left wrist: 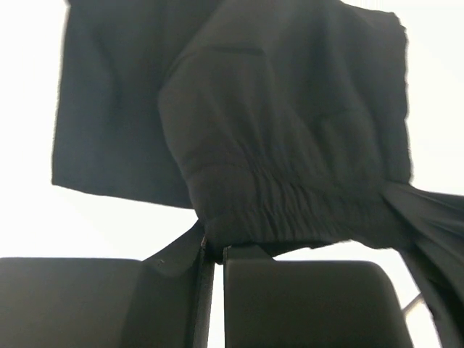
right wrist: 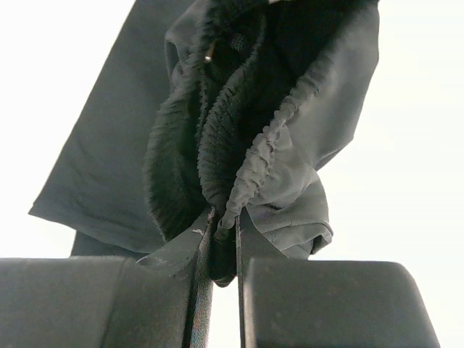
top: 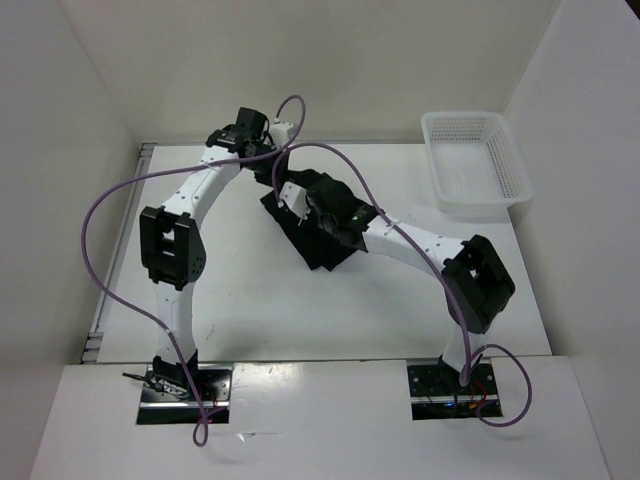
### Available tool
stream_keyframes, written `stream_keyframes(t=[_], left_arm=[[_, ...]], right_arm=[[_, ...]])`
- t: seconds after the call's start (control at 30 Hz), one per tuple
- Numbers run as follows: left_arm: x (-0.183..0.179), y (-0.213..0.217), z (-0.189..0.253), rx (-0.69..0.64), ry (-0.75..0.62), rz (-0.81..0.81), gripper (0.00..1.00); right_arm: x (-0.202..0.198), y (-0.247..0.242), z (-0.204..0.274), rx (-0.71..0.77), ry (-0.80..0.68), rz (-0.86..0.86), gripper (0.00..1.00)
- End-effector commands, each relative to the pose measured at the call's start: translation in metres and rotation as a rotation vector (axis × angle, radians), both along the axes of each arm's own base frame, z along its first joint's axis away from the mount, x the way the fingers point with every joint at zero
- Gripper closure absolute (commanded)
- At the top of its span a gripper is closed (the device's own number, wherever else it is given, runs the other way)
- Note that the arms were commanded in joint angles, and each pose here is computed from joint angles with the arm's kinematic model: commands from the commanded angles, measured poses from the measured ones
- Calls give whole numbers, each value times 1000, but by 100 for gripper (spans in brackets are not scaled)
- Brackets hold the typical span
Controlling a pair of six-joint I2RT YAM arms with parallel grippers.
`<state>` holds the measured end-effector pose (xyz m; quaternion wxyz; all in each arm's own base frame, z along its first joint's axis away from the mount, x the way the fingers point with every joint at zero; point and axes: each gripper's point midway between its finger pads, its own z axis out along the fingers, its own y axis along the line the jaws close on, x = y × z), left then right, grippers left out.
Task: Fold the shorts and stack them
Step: Fold the shorts
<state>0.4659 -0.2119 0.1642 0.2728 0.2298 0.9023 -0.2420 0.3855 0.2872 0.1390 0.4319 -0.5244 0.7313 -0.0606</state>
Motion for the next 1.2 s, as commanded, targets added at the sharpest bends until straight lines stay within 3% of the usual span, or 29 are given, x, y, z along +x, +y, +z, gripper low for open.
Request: stream_keyframes(t=[0.0, 0.13, 0.37, 0.4, 0.43, 0.5, 0.53, 0.63, 0.87, 1.0, 1.1, 1.17], left_arm=[[15, 19, 17, 16, -62, 50, 91], [26, 46, -13, 71, -34, 121, 90], [20, 53, -64, 114, 33, 134, 88], [17, 56, -76, 133, 56, 140, 88], [15, 58, -83, 144, 63, 146, 88], [14, 62, -91, 163, 66, 156, 88], [14, 64, -94, 172, 64, 162, 88], [8, 65, -104, 178, 86, 160, 87], [5, 67, -105, 185, 79, 165, 84], [7, 67, -106, 184, 78, 165, 82], [11, 66, -104, 183, 75, 165, 80], [13, 65, -101, 180, 65, 166, 78]], right_arm=[[-7, 14, 22, 84, 49, 30, 100], [-20, 26, 6, 121, 129, 41, 100], [-48, 35, -45, 151, 260, 15, 100], [-52, 39, -52, 170, 296, 10, 97], [-55, 41, -53, 184, 313, 17, 87], [-63, 59, -43, 236, 367, 81, 81], [-68, 63, -40, 245, 394, 106, 68], [-83, 83, -25, 283, 461, 208, 53], [-83, 94, 57, 384, 357, 301, 48], [-47, 67, 55, 447, 273, 94, 50], [-2, 17, -7, 355, 201, -147, 57], [21, 0, -18, 350, 160, -219, 59]])
